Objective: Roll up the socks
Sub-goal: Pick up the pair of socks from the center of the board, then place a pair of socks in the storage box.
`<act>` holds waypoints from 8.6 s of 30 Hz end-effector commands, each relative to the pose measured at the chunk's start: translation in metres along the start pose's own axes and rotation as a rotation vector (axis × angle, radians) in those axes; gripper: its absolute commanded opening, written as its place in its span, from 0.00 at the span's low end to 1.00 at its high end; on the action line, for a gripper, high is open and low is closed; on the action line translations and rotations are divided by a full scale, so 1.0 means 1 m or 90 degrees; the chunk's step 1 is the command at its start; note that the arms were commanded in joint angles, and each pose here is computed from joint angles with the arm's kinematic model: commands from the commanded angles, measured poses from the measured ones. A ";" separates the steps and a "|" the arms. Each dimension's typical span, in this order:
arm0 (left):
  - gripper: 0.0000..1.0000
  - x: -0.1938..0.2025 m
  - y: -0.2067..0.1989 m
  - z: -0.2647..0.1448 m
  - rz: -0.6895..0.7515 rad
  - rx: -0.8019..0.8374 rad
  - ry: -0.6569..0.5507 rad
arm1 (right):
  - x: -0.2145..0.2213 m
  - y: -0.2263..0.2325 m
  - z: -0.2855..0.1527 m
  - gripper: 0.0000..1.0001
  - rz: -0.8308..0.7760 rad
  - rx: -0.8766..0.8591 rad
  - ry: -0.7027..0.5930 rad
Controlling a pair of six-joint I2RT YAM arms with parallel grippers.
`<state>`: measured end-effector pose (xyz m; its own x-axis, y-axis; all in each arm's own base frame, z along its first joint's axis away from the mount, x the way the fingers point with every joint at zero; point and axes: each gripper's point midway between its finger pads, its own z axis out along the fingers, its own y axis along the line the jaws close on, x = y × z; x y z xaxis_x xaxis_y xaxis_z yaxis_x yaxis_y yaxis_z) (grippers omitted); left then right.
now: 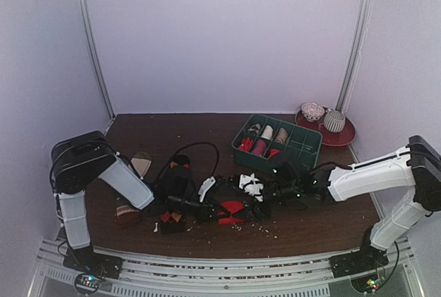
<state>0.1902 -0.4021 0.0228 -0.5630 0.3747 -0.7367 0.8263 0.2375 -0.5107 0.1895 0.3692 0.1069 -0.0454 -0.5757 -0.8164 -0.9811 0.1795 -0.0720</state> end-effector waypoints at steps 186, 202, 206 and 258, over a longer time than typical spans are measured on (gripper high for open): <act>0.98 -0.163 0.014 -0.179 0.151 -0.406 -0.250 | 0.092 -0.241 -0.146 0.00 1.066 0.801 -0.190; 0.98 -0.158 0.016 -0.177 0.167 -0.410 -0.232 | 0.127 -0.228 -0.111 0.00 1.157 0.753 -0.145; 0.98 -0.159 0.013 -0.179 0.170 -0.407 -0.235 | 0.135 -0.228 -0.112 0.00 1.161 0.774 -0.123; 0.98 -0.158 0.008 -0.175 0.189 -0.390 -0.212 | 0.242 -0.192 -0.099 0.00 1.409 0.821 0.202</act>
<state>0.2882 -0.2984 0.1931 -0.2614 0.2556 -0.9308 0.7331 0.6799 -0.0192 0.4041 0.1588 0.0496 -0.3873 0.9104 -0.1453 0.8296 0.4129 0.3758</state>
